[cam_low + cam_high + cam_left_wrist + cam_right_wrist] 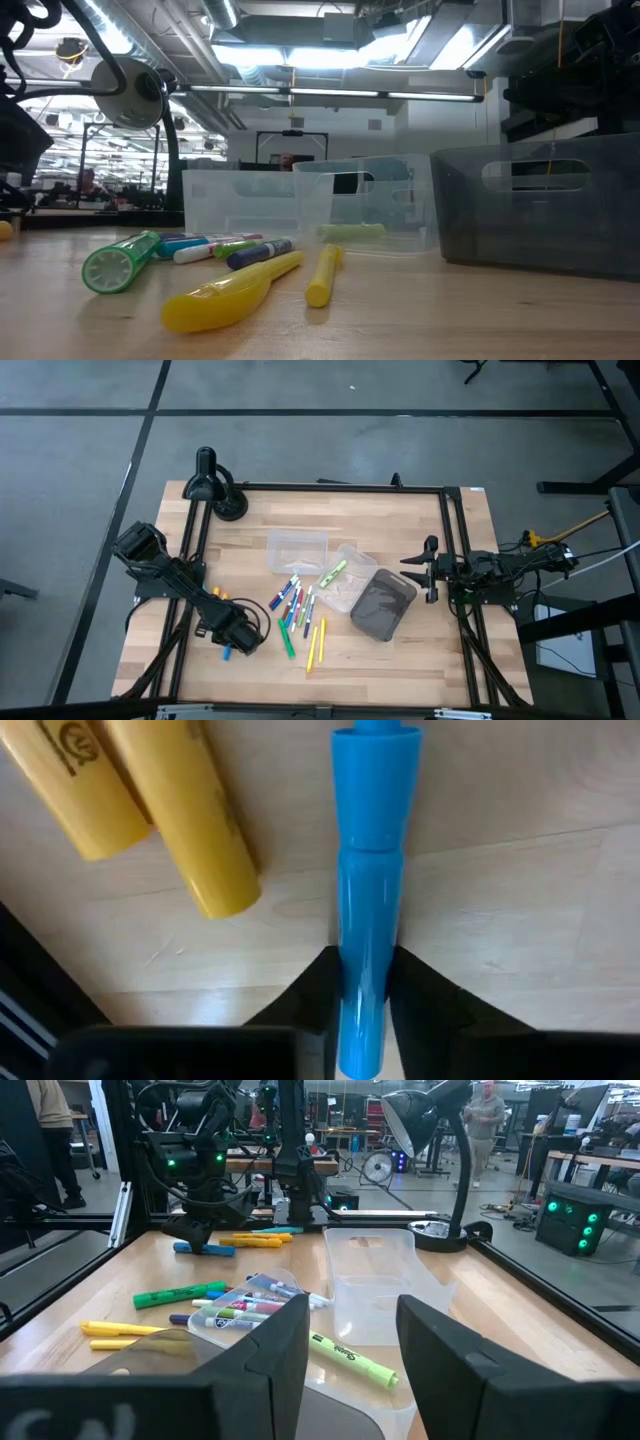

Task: Pick & Place Markers
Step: Put the blue highlighter pen into the right transparent bin

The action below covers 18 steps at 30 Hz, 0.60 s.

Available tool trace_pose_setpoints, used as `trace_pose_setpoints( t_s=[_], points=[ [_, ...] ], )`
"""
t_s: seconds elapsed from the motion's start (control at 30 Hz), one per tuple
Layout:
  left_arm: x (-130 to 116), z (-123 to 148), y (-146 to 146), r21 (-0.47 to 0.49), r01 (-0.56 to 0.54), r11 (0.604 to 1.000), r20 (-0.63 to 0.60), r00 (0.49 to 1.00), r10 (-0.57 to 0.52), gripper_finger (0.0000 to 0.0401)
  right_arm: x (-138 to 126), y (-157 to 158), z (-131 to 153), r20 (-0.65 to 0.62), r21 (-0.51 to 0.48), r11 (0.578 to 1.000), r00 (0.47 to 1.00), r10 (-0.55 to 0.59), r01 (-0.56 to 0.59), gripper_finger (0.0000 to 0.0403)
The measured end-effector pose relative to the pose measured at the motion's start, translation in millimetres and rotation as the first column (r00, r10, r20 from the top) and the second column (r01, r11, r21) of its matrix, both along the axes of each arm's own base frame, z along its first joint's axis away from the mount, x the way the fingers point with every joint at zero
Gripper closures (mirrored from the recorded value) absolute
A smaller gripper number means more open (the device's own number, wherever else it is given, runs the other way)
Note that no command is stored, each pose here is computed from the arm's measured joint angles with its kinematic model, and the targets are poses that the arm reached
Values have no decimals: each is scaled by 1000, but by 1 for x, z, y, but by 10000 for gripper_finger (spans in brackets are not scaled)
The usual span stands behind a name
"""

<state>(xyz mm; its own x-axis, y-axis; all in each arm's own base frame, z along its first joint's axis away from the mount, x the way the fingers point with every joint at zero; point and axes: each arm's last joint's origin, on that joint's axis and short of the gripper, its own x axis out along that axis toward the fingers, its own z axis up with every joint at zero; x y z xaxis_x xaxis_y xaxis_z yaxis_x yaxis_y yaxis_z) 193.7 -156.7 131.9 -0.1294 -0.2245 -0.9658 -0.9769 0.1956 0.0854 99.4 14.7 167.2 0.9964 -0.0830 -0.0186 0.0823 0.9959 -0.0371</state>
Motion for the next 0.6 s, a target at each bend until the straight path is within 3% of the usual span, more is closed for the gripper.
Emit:
trace_pose_setpoints(
  t_s=[0.37,0.6],
  points=[
    [9,0,2,-62,103,993,77,992,-98,332,0,0,0,0,0,1000,1000,0,0,251],
    [24,1,10,-85,210,974,200,961,-189,338,0,0,0,0,-1,1000,1000,0,0,251]
  ],
)
